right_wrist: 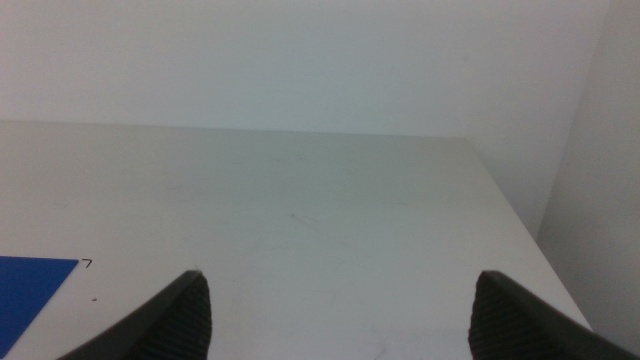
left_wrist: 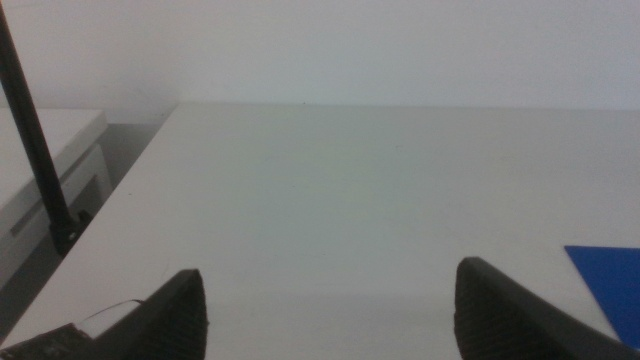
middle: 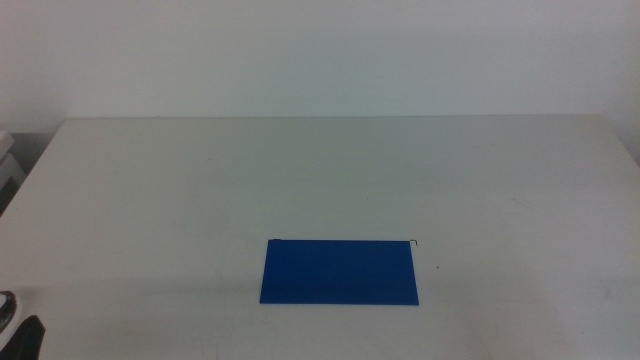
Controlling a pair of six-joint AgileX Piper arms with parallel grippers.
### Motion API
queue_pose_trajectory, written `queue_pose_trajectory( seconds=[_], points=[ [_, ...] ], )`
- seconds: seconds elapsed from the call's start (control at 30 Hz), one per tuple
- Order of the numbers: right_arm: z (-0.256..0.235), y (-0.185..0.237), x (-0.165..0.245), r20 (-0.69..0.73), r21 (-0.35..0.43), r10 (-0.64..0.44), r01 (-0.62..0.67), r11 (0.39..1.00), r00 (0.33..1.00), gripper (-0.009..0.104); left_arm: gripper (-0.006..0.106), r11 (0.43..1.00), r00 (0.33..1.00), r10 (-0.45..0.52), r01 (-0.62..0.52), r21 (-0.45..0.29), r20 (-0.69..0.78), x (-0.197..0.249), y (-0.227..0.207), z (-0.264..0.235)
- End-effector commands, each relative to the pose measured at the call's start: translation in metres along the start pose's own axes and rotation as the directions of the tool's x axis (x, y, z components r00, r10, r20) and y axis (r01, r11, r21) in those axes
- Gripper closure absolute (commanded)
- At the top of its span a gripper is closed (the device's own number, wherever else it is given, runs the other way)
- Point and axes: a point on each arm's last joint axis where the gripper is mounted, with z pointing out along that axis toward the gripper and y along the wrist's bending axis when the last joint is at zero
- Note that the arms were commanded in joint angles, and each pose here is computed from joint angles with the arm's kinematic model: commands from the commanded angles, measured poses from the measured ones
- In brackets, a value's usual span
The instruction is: Use one arm to grab the shoe from the table and place it on the mat.
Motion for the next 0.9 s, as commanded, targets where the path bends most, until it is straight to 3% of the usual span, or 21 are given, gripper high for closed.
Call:
queue_pose_trajectory(
  seconds=[0.0, 0.6, 0.87],
  points=[
    [-0.003, 0.000, -0.011, 0.109, 0.005, -0.021, 0.021, 1.000, 0.994, 0.029, 0.019, 0.999, 0.992, -0.035, 0.032, 0.028, 0.117, -0.015, -0.002, -0.003],
    [-0.003, 0.000, -0.011, 0.109, 0.005, -0.021, 0.021, 1.000, 0.994, 0.029, 0.019, 0.998, 0.999, -0.052, 0.052, 0.018, 0.003, -0.128, -0.011, 0.016],
    [-0.003, 0.000, -0.011, 0.109, 0.005, -0.021, 0.021, 1.000, 0.994, 0.029, 0.019, 0.998, 0.998, -0.052, 0.052, 0.019, 0.027, -0.173, -0.013, 0.007]
  ],
)
